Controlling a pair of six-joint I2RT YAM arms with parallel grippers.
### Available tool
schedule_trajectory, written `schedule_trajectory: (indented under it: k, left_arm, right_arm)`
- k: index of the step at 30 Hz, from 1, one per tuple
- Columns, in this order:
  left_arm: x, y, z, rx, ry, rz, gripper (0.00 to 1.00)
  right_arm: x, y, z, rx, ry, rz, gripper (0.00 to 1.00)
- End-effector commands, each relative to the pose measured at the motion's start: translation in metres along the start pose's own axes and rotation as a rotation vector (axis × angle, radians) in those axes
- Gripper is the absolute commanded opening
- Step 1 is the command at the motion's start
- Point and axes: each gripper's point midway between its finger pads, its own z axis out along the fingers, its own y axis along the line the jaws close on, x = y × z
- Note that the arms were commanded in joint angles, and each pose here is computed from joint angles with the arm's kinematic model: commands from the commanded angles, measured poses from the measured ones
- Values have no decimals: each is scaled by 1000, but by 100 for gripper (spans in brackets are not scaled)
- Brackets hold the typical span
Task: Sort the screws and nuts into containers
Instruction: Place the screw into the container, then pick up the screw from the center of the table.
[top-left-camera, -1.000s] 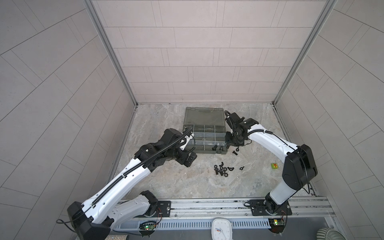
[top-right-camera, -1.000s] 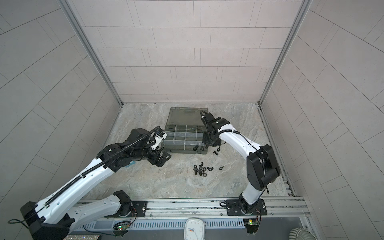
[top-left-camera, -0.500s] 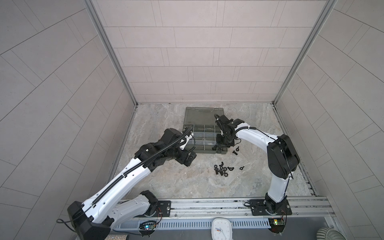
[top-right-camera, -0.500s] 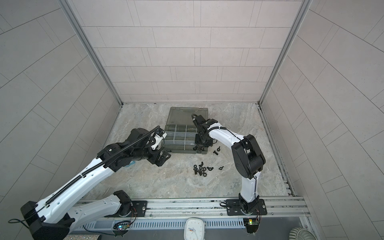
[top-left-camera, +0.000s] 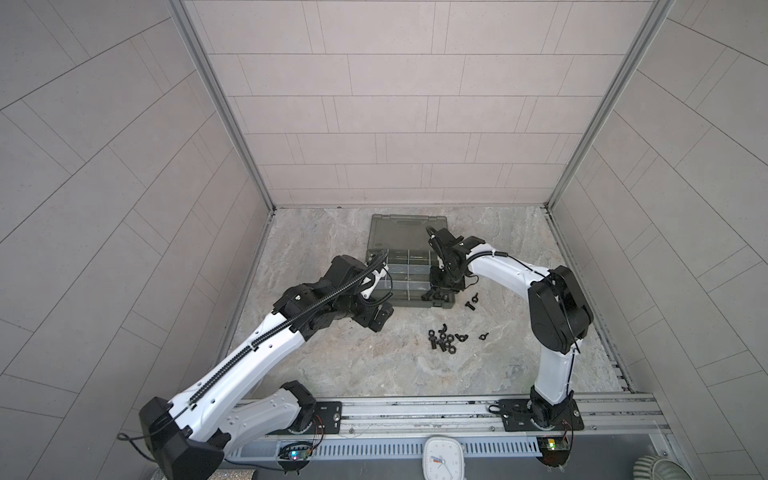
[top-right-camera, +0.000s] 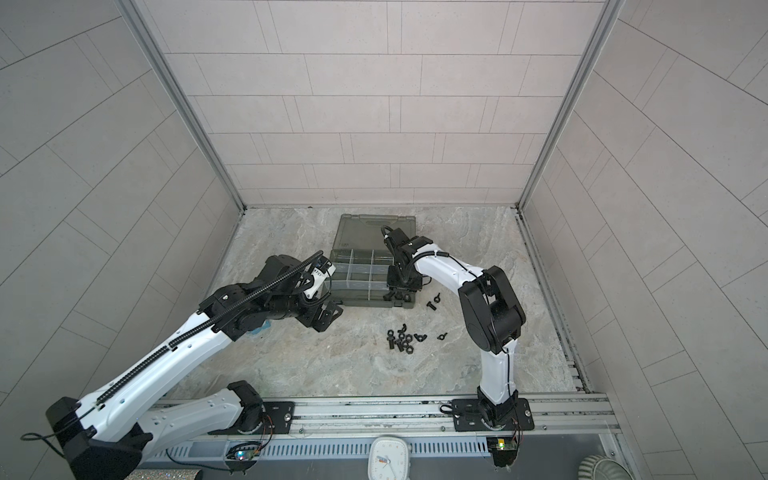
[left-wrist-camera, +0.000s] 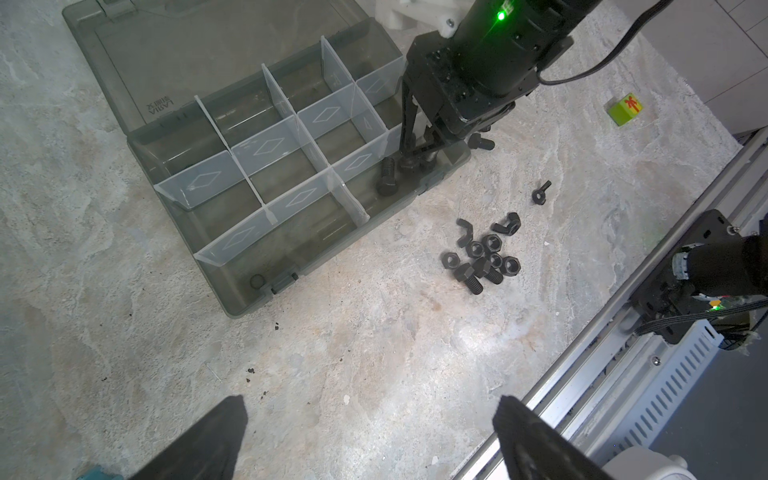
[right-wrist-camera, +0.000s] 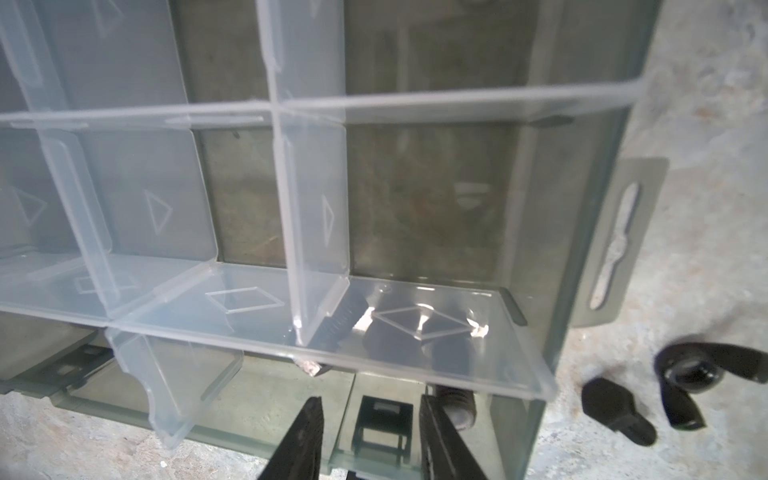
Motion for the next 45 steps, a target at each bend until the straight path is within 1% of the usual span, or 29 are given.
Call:
schedule_trajectory:
  k: [1, 5, 8, 14, 19, 23, 32, 45]
  left_arm:
    - [-12, 3, -5, -11, -29, 11, 100]
    - [-14, 3, -2, -4, -31, 7, 100]
    - [-18, 1, 1, 5, -35, 3, 100]
    - [-29, -3, 5, 29, -44, 7, 100]
    - [-37, -8, 11, 60, -49, 15, 100]
    - [-44, -11, 16, 82, -45, 21, 100]
    - [-52, -14, 21, 99, -47, 23, 100]
    - [-46, -8, 22, 67, -32, 12, 100]
  right_arm:
    - [-5, 5, -15, -3, -19, -37, 41]
    - [-12, 0, -44, 21, -74, -76, 39]
    - [-11, -13, -61, 49, -90, -86, 38]
    - [5, -59, -70, 114, -78, -59, 36]
    - [19, -90, -60, 155, -45, -26, 36]
    - [26, -104, -50, 172, -31, -5, 36]
    - [30, -110, -28, 181, -1, -1, 36]
    - [37, -113, 12, 186, 93, -14, 36]
